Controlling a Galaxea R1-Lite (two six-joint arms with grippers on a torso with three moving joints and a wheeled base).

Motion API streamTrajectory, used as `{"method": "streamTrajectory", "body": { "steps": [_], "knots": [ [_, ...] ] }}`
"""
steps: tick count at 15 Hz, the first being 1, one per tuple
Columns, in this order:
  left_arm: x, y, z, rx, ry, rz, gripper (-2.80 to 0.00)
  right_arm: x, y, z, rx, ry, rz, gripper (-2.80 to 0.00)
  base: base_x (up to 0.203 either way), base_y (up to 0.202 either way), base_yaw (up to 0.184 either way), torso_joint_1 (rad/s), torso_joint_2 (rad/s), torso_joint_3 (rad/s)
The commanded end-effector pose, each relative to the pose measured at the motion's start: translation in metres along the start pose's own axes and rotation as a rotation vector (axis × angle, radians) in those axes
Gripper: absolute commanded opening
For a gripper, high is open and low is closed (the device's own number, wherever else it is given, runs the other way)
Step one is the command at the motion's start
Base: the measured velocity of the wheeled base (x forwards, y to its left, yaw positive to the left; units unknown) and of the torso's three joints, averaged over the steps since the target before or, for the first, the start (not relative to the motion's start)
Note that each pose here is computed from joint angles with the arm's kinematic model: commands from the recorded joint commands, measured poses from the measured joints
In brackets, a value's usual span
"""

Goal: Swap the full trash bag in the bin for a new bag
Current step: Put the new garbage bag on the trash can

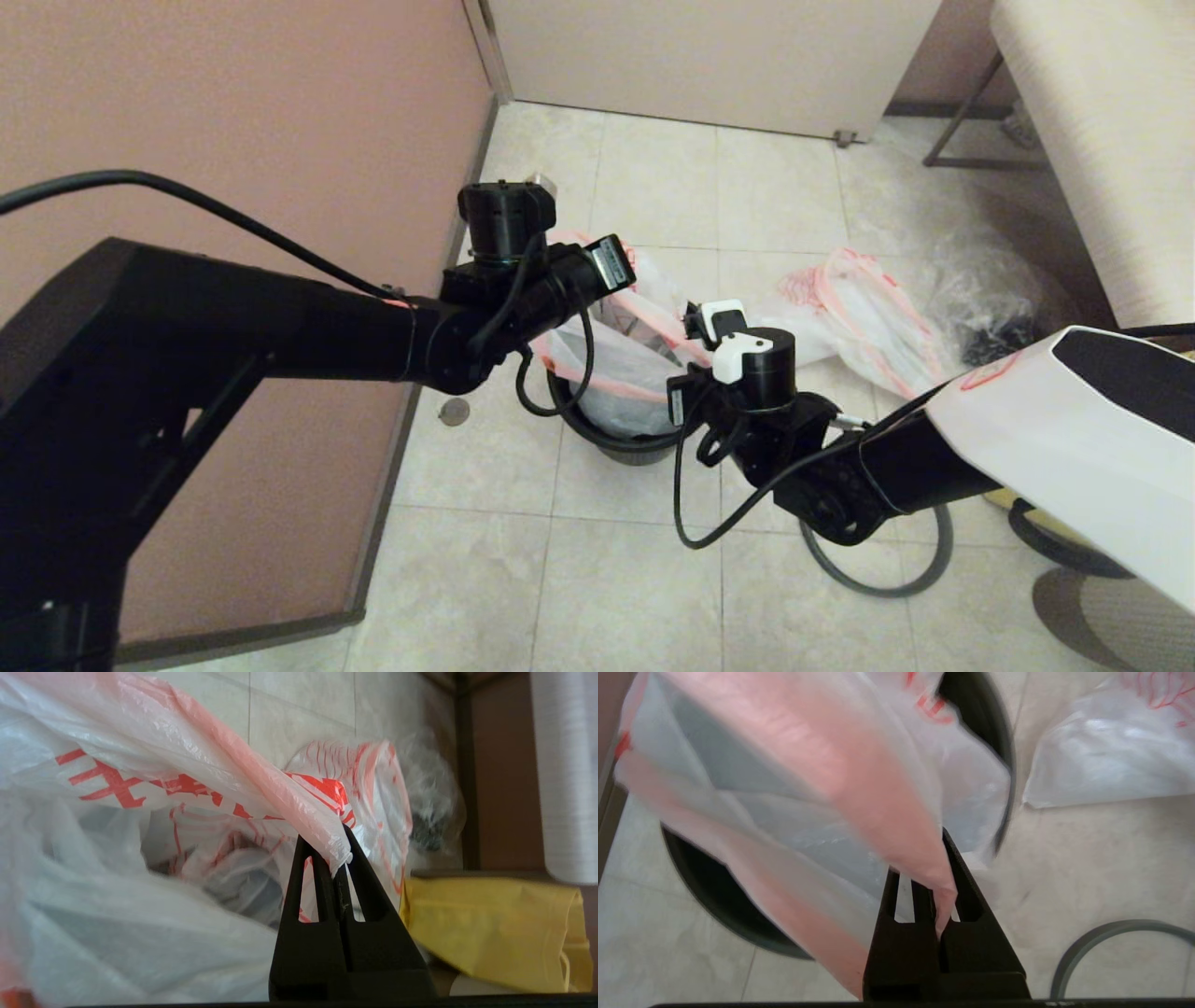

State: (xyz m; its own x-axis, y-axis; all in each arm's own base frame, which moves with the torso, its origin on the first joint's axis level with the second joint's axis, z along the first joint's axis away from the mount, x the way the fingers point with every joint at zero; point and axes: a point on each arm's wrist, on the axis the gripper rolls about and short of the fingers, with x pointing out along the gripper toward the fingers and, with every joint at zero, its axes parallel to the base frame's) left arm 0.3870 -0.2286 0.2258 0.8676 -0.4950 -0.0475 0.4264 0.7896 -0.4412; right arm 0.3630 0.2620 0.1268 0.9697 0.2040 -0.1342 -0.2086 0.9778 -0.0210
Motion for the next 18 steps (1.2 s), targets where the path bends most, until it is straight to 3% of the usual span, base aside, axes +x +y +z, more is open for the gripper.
{"method": "streamTrajectory", "body": {
  "steps": [1, 6, 7, 8, 11, 13, 18],
  "knots": [
    [-0.002, -0.004, 0.006, 0.0, -0.003, -0.005, -2.8, -0.002, -0.007, 0.01, 0.013, -0.023, -0.014, -2.8, 0.0, 0.0, 0.0, 0.0, 0.0, 0.0],
    [0.0, -0.011, 0.014, 0.0, -0.005, -0.01, -2.8, -0.003, -0.012, 0.017, 0.022, -0.038, -0.023, -2.8, 0.0, 0.0, 0.0, 0.0, 0.0, 0.0],
    [0.0, -0.011, 0.014, 0.0, -0.005, -0.011, -1.17, -0.003, -0.013, 0.018, 0.024, -0.04, -0.024, -2.8, 0.0, 0.0, 0.0, 0.0, 0.0, 0.0],
    [-0.001, -0.011, 0.015, 0.0, -0.005, -0.011, 0.0, -0.002, -0.013, 0.017, 0.024, -0.038, -0.026, -2.8, 0.0, 0.0, 0.0, 0.0, 0.0, 0.0],
    [-0.012, -0.011, 0.01, 0.0, 0.066, 0.02, 0.0, -0.002, -0.013, 0.016, 0.044, -0.037, -0.024, -2.8, 0.0, 0.0, 0.0, 0.0, 0.0, 0.0],
    [-0.033, -0.006, 0.004, -0.013, 0.189, 0.106, 0.0, -0.002, -0.013, 0.016, 0.045, -0.036, -0.024, -2.8, 0.0, 0.0, 0.0, 0.0, 0.0, 0.0],
    [-0.07, 0.036, -0.019, -0.177, 0.306, 0.316, 0.0, -0.003, -0.013, 0.019, 0.049, -0.044, -0.025, -2.8, 0.0, 0.0, 0.0, 0.0, 0.0, 0.0]
  ]
}}
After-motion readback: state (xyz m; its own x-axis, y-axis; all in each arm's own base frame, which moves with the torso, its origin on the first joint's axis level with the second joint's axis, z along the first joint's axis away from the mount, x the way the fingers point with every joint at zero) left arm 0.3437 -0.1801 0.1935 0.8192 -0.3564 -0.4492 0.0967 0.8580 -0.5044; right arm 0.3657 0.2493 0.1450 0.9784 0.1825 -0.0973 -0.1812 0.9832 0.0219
